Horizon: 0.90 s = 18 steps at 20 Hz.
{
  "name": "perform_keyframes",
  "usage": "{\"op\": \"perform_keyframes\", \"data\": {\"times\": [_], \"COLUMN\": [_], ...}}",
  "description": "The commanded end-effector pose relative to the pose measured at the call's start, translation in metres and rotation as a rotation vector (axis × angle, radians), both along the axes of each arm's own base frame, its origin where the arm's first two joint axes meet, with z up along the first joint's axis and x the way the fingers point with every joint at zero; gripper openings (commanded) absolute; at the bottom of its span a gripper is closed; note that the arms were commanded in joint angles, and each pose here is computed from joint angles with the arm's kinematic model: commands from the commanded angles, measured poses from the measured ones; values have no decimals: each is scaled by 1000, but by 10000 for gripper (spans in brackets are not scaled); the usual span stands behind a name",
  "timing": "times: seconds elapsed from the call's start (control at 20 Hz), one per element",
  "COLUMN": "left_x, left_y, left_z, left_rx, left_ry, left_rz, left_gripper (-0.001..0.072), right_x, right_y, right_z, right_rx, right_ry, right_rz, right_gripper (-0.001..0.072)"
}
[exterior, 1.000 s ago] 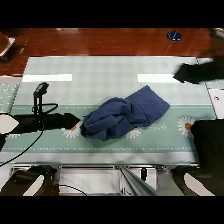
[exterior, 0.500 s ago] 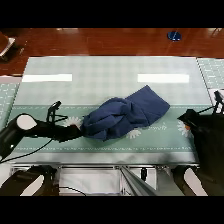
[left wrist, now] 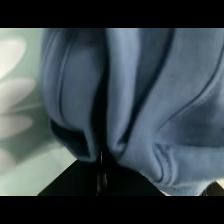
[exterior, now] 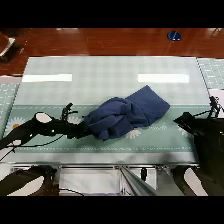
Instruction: Fold the shirts.
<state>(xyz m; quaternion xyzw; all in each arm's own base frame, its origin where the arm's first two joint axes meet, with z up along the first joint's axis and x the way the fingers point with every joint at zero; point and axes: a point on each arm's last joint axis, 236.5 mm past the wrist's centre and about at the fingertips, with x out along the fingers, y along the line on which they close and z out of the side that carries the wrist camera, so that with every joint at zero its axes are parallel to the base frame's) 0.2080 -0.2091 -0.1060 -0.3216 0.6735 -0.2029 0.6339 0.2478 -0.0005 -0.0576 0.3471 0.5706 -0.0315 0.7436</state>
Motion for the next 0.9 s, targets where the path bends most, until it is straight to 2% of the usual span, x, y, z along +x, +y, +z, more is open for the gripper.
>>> {"op": "perform_keyframes", "data": {"times": [0.0, 0.3, 0.75, 0.8, 0.85], "left_x": [4, 4, 2, 2, 2], "left_y": [-4, -5, -6, -6, -6], "left_z": [-3, -2, -2, -2, -1], "left_rx": [-12, -13, -19, -19, -19], "left_ry": [-29, -28, -22, -22, -24], "left_rz": [-13, -12, -18, -18, -18], "left_gripper": [12, 12, 12, 12, 12], "right_x": [4, 23, 49, 54, 60], "right_y": [13, 46, 131, 140, 148], "right_z": [-9, -34, -56, -55, -52], "right_rx": [85, 304, 241, 232, 225], "right_ry": [24, 53, 101, 92, 78], "right_rz": [6, 3, 263, 293, 316], "right_gripper": [405, 405, 405, 381, 320]}}
